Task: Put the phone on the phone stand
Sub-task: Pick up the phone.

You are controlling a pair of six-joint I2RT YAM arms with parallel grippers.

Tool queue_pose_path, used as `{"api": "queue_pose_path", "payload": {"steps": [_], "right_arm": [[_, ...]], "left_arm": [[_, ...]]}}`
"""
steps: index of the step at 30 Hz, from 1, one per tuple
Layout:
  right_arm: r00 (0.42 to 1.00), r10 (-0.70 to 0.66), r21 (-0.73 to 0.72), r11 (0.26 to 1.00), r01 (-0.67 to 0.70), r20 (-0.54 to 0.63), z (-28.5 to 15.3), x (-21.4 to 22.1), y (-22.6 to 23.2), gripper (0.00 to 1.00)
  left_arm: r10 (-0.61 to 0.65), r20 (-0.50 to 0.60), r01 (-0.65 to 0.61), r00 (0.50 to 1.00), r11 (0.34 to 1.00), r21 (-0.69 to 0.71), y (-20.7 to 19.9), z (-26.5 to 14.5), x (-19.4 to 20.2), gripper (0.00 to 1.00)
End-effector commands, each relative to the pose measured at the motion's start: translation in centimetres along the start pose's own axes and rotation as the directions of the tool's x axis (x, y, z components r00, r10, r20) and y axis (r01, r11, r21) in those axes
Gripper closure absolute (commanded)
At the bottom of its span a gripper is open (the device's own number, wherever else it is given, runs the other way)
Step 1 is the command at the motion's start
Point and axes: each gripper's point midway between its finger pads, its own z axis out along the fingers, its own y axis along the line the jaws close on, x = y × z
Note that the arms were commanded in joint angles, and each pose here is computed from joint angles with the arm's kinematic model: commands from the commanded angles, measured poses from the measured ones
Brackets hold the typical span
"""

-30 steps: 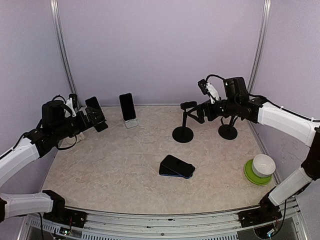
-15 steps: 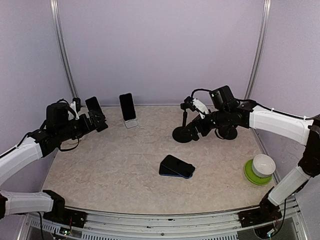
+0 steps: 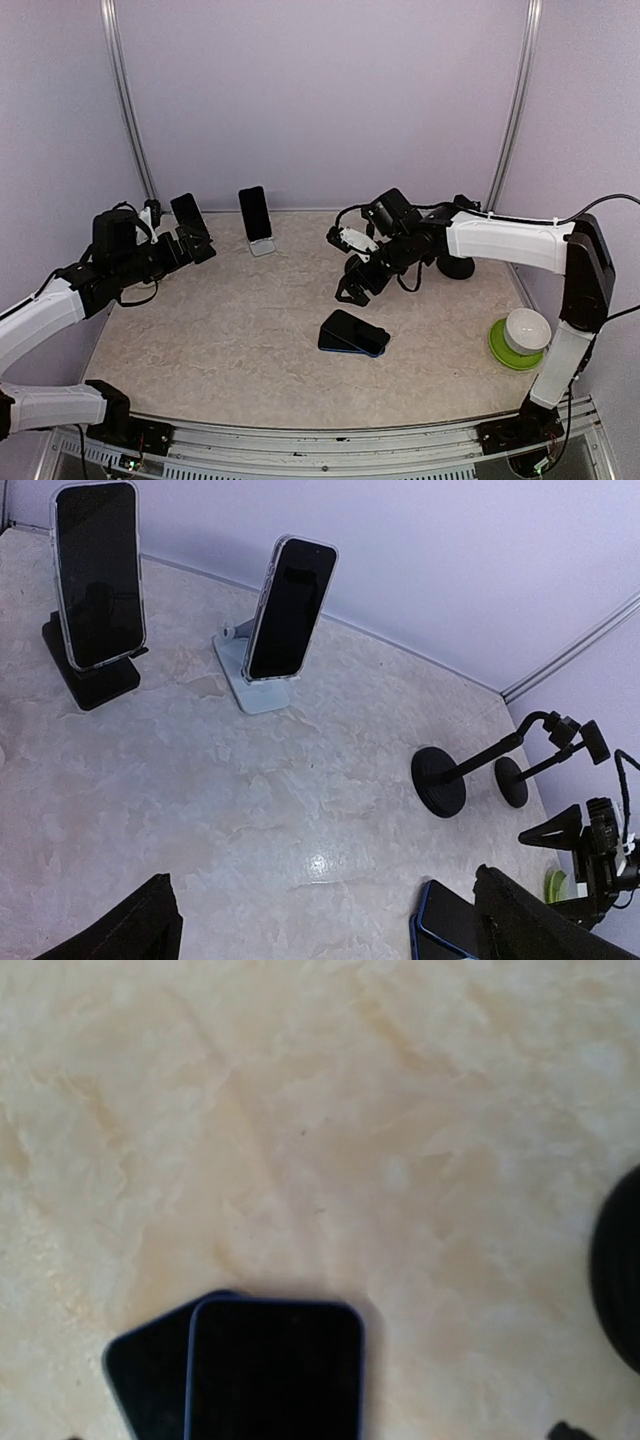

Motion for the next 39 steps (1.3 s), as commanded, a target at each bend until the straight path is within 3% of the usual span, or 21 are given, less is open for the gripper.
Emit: {"api": "queue_pose_path", "payload": {"steps": [1,10,39], "right_arm": [[0.994,-0.019,0.029,0.999,0.023,-0.11,2.1,0.9,0.4,0.0],[0.968,-0.021,0.042,0.999,0.033,-0.252,5.4,2.6,0.6,0.0],[0.918,0.01,0.023,1.0,-0.001,-0.396,10.2,6.8,1.9,0.0]], "left_arm": [[0.015,0.018,-0.015,1.0,1.0,-0.005,0.2,-0.4,-0.1,0.01],[0.03,0.032,-0.029,0.999,0.999,-0.032,0.8,-1.0,-0.1,0.01],[0.038,0.045,-0.035,0.998,0.997,-0.07,2.0,-1.4,0.5,0.01]]}}
